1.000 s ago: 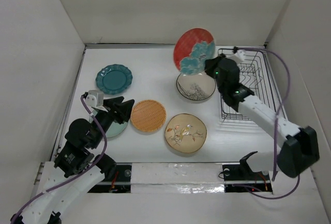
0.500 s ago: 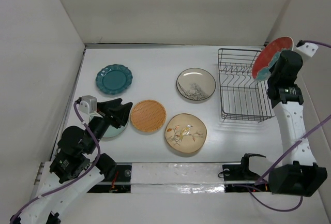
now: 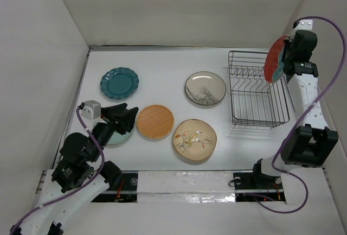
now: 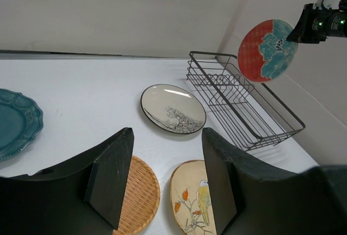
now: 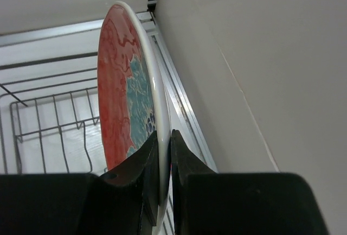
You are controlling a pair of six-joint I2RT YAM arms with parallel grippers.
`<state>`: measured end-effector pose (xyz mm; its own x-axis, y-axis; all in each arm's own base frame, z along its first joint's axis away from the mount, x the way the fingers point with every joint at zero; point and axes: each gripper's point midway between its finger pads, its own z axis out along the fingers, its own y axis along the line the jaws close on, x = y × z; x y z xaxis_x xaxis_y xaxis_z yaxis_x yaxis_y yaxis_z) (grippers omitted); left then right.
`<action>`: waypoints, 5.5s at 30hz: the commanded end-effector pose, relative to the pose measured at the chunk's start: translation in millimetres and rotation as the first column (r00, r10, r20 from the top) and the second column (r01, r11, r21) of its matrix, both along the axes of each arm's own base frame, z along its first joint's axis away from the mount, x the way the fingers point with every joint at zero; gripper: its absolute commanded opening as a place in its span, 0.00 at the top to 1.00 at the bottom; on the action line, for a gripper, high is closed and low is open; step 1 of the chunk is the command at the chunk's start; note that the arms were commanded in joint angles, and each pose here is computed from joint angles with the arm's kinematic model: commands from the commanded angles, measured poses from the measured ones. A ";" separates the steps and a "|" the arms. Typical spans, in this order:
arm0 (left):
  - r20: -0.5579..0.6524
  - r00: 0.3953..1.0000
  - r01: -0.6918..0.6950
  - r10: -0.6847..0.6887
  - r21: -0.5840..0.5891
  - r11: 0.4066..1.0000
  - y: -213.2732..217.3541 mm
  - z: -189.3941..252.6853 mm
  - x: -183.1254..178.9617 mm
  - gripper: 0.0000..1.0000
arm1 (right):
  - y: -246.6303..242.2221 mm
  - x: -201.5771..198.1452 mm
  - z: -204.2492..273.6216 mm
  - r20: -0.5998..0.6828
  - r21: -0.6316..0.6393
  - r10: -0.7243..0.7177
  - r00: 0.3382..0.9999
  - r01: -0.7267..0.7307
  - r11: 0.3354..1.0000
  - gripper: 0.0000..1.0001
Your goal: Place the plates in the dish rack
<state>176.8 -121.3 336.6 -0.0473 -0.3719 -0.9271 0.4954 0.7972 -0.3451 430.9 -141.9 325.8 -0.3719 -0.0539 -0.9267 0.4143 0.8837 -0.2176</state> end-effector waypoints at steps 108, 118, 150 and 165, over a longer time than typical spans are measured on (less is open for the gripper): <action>0.021 0.999 -0.047 0.047 -0.023 0.999 6.1 2.4 5.4 0.63 | 420.0 -26.6 -61.9 0.321 0.564 0.770 0.551 -0.765 0.312 1.00; 0.047 0.998 -0.026 0.028 -0.040 0.999 7.7 8.0 -1.8 0.62 | 107.0 -38.8 25.2 0.318 0.194 -0.197 0.927 0.140 0.971 1.00; 0.020 0.999 -0.034 0.034 -0.013 0.999 3.1 1.0 5.4 0.61 | 43.8 13.9 -139.4 -0.134 -0.024 -0.131 0.982 0.129 0.991 1.00; 0.000 0.998 -0.056 0.056 0.011 0.998 2.4 -5.0 12.4 0.72 | 103.6 -6.0 -67.2 -0.010 0.063 -0.097 0.995 0.097 0.993 0.23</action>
